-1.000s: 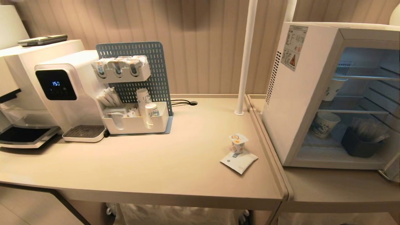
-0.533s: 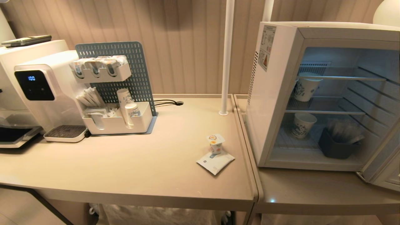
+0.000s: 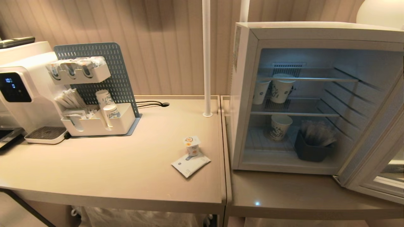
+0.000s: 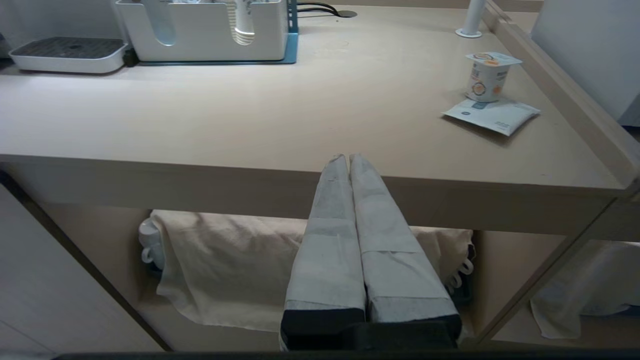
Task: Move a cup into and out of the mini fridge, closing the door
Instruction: Close the freezer door
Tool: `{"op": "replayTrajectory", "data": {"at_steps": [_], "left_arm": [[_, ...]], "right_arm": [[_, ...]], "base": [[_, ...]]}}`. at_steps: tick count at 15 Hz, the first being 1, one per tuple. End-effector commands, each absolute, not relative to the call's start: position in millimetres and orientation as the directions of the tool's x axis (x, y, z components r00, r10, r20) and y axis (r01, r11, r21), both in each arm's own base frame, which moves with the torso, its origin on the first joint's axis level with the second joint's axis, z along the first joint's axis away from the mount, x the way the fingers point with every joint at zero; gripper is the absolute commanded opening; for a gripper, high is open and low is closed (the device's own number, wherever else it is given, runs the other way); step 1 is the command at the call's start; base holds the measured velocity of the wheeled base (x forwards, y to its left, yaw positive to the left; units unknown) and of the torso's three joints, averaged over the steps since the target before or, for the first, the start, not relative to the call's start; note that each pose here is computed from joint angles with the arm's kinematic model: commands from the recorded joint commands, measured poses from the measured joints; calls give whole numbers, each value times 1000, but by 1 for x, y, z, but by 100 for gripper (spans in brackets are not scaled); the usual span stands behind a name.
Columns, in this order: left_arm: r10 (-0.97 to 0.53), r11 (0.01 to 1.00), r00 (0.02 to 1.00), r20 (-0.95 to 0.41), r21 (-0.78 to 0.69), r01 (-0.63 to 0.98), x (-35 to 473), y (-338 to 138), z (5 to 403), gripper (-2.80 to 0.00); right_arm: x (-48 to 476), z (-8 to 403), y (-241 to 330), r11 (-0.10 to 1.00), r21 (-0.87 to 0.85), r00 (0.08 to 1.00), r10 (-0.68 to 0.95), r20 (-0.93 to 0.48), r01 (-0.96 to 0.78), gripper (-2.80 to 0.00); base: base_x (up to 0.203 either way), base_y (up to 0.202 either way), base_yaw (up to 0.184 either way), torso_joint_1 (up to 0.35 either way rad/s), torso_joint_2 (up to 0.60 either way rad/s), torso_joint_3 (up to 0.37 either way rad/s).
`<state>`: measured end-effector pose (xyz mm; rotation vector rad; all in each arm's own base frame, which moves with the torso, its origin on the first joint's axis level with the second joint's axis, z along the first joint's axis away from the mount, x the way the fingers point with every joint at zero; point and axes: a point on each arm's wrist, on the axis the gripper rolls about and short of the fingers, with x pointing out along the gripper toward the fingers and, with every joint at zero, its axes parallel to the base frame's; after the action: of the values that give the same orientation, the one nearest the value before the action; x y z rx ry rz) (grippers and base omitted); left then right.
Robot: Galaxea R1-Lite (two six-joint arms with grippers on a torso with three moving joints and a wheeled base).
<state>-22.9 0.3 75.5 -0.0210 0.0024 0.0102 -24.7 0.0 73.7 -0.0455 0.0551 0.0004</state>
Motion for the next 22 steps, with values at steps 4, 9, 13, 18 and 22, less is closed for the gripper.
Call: {"op": "replayTrajectory", "data": {"at_steps": [4,9,13,18,22], "left_arm": [[11,1000,1000,-11,-18,-11,-23,0,75,-280],[12,1000,1000,-12,-14,-12,-23,0,75,-280],[12,1000,1000,-18,-3,-12,-23,0,75,-280],[9,1000,1000,-3,-8,-9,-23,0,75,-280],[8,1000,1000,-4,-15,-8,-23,0,75,-280]], "right_arm": [[-25,74,0,999,-46,998,-1,-58,-1,-280],[-24,74,0,999,-48,999,-2,-52,-1,-280],[-25,74,0,999,-49,999,-2,-52,-1,-280],[-25,73,0,999,-47,998,0,-58,-2,-280],[-25,73,0,999,-47,998,0,-57,-3,-280]], "base": [[0,-197,0,-1,5,-1],[0,-194,2,4,2,2],[0,-194,2,-1,4,2],[0,-194,1,1,4,3],[0,-192,1,1,1,3]]}}
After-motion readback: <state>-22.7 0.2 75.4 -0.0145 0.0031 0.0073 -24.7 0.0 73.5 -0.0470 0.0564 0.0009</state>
